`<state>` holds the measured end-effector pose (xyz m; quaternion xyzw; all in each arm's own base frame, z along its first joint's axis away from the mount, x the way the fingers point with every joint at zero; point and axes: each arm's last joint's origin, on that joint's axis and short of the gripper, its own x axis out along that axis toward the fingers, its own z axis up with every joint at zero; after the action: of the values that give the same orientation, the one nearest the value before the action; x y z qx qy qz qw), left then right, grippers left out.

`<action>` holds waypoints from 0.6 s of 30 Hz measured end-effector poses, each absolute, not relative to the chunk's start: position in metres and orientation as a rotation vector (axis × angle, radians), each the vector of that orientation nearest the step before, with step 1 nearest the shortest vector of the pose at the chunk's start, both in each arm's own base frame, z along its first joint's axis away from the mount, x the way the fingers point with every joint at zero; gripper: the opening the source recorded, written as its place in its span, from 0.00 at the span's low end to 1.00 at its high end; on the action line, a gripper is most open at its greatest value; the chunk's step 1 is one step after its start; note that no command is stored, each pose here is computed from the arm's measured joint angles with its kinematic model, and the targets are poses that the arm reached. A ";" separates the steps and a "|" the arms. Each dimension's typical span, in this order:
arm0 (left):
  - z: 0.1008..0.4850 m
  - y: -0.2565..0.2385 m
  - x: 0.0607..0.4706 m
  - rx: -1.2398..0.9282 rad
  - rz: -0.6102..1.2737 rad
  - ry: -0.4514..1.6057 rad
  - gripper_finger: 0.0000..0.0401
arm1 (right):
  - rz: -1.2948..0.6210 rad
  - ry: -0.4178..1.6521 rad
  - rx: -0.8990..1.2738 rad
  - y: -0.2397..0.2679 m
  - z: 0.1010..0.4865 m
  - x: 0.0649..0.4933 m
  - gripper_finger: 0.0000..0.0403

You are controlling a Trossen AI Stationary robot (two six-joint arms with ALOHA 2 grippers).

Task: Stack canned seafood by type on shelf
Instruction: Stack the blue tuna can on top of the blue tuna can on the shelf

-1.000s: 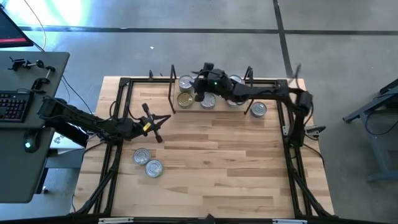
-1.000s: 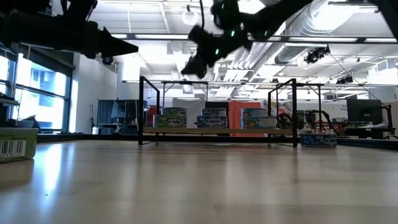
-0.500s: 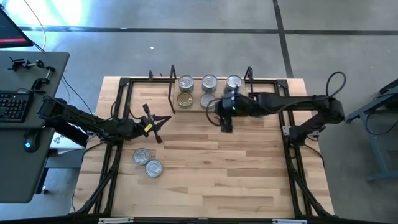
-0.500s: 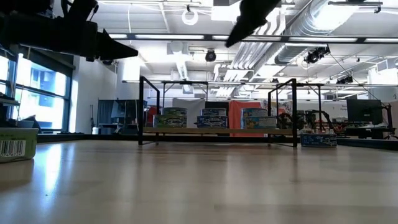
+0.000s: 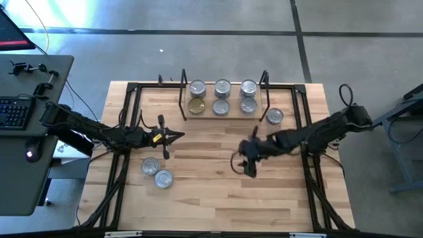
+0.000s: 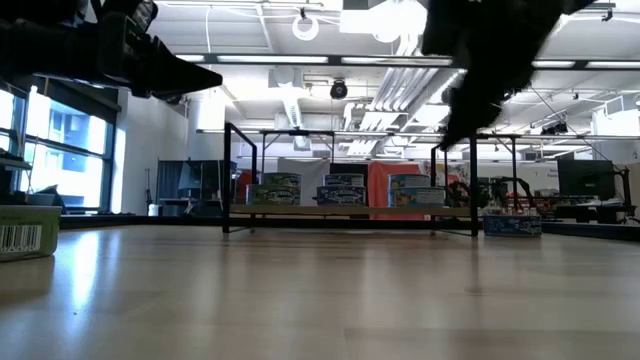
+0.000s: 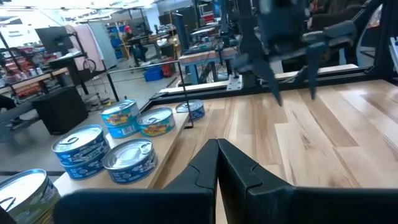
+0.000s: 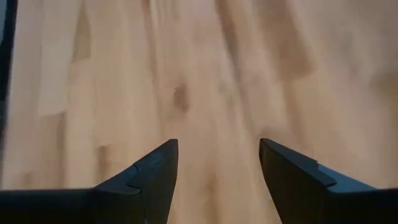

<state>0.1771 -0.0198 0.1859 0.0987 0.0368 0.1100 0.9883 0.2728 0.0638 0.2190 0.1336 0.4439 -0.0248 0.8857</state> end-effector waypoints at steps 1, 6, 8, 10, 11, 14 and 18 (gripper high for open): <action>0.186 -0.020 0.177 0.199 0.221 0.074 0.00 | -0.082 0.951 0.327 0.068 0.214 0.268 0.54; 0.185 -0.020 0.177 0.201 0.220 0.080 0.00 | -0.373 1.113 0.351 0.075 0.198 0.241 0.54; 0.185 -0.020 0.177 0.201 0.220 0.081 0.00 | -0.486 1.222 0.263 0.069 0.194 0.226 0.54; 0.185 -0.020 0.177 0.212 0.212 0.085 0.00 | -0.579 1.336 0.171 0.061 0.193 0.213 0.53; 0.185 -0.020 0.177 0.218 0.208 0.088 0.00 | -0.616 1.389 0.126 0.056 0.193 0.207 0.52; 0.184 -0.020 0.177 0.221 0.196 0.088 0.00 | -0.689 1.486 -0.033 0.043 0.196 0.196 0.45; 0.184 -0.020 0.177 0.207 0.194 0.093 0.00 | -0.786 1.470 -0.148 0.022 0.198 0.197 0.30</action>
<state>0.1771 -0.0205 0.1838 0.1031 0.0464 0.0966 0.9889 0.1974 0.0220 0.1983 -0.0659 0.6523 -0.3486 0.6698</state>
